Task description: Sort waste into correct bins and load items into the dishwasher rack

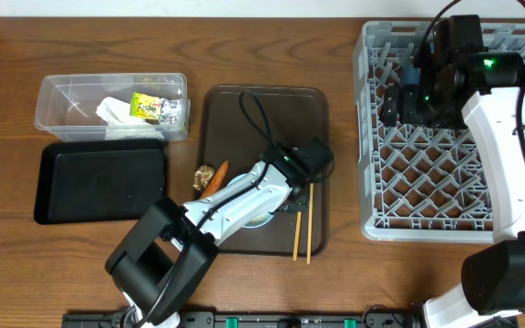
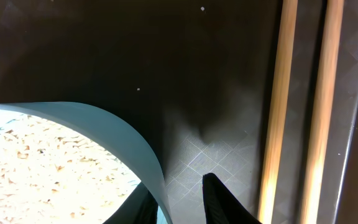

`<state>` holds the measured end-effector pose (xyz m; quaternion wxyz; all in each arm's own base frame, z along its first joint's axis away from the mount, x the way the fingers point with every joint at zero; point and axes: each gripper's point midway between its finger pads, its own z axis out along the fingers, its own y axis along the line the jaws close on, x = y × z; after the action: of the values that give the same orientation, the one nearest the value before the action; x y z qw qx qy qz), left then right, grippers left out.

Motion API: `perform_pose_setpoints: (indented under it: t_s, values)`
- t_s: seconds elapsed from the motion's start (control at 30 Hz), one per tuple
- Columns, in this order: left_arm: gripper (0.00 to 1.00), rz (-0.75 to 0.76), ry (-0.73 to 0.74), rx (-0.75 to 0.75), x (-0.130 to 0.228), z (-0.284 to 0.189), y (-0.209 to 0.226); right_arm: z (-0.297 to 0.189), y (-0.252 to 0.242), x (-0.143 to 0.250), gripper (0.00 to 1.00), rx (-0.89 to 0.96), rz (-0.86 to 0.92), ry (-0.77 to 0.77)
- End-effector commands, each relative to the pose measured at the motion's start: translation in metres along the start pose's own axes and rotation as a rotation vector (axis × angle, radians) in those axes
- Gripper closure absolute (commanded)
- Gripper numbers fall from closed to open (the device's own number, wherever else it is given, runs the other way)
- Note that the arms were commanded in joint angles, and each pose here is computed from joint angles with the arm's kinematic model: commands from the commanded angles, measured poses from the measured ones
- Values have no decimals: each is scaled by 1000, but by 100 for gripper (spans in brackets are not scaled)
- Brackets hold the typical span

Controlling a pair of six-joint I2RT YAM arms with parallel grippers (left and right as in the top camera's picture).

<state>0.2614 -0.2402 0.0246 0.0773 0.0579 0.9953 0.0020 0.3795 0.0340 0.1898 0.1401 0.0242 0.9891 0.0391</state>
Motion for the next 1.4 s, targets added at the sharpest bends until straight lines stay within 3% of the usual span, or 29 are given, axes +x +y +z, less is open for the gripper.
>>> perform_pose_setpoints:
  t_s: [0.0, 0.43, 0.6, 0.8, 1.07, 1.37]
  values:
    - [75, -14, 29, -27, 7, 11, 6, -7, -9, 1, 2, 9, 16, -12]
    - [75, -67, 97, -15, 11, 25, 11, -7, -9, 4, 2, 10, 14, -2]
    - [92, -92, 113, -6, 10, 27, 14, -7, -9, 4, 2, 10, 13, 0]
    - [94, -85, 112, -7, 7, 22, 13, -7, -9, 4, 2, 10, 14, 0]
    - [94, -25, 78, -100, -4, -14, 30, -7, -9, 4, 2, 10, 14, 0]
    - [94, 32, 32, -92, -14, -63, 41, -7, -9, 4, 2, 10, 13, 0]
